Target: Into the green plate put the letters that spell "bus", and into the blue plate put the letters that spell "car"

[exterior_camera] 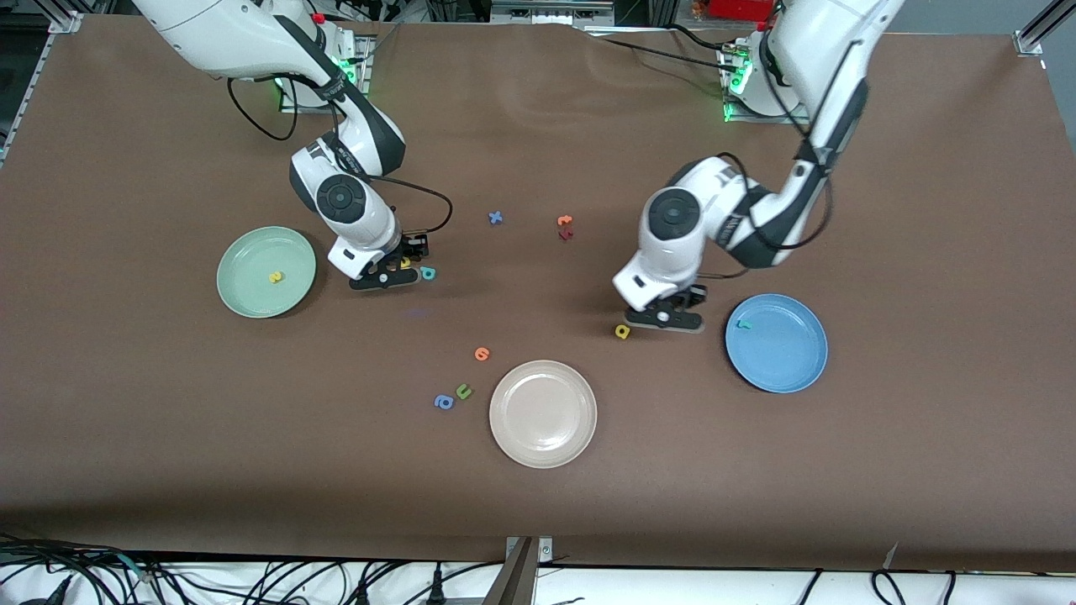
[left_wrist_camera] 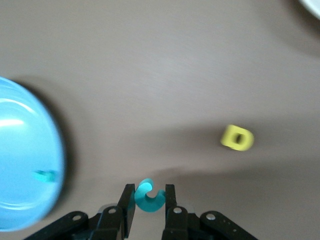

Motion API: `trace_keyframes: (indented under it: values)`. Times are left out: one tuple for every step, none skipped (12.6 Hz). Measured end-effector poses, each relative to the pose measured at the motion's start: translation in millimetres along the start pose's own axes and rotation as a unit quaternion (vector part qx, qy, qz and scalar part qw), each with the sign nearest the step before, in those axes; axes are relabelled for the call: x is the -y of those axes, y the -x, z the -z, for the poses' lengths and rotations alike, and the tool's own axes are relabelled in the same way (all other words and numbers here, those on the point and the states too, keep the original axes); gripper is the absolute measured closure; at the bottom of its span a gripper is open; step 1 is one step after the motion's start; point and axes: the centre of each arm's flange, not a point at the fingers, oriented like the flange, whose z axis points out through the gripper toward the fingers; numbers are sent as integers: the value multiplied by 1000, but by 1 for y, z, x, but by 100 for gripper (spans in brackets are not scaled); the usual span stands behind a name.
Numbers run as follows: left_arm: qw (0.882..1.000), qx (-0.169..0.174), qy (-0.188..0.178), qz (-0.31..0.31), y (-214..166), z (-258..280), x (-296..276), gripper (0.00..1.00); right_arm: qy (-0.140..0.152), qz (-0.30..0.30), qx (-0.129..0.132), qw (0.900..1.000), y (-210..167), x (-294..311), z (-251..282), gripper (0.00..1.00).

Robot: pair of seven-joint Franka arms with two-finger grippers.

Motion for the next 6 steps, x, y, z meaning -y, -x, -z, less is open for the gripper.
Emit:
trace_keyframes:
  values:
    - [1000,3,-2,-11,-8,0,31,72,-2,1,-3,1000,-1,0,0,34]
    - [1000,7,-2,-25,-15,-5,63,72,-3,1,-4,1000,-1,1,-1,37]
    - [999,13,-2,-41,-19,-11,93,71,-3,2,-4,1000,-1,1,-1,38]
    - [998,18,-1,-56,-21,-17,119,71,-2,2,-5,1000,-1,0,-1,48]
    - [998,22,0,-63,-22,-21,137,67,-2,2,-5,1000,-1,0,0,54]
    - [998,24,1,-66,-22,-24,148,66,-2,2,-5,1000,-1,0,0,54]
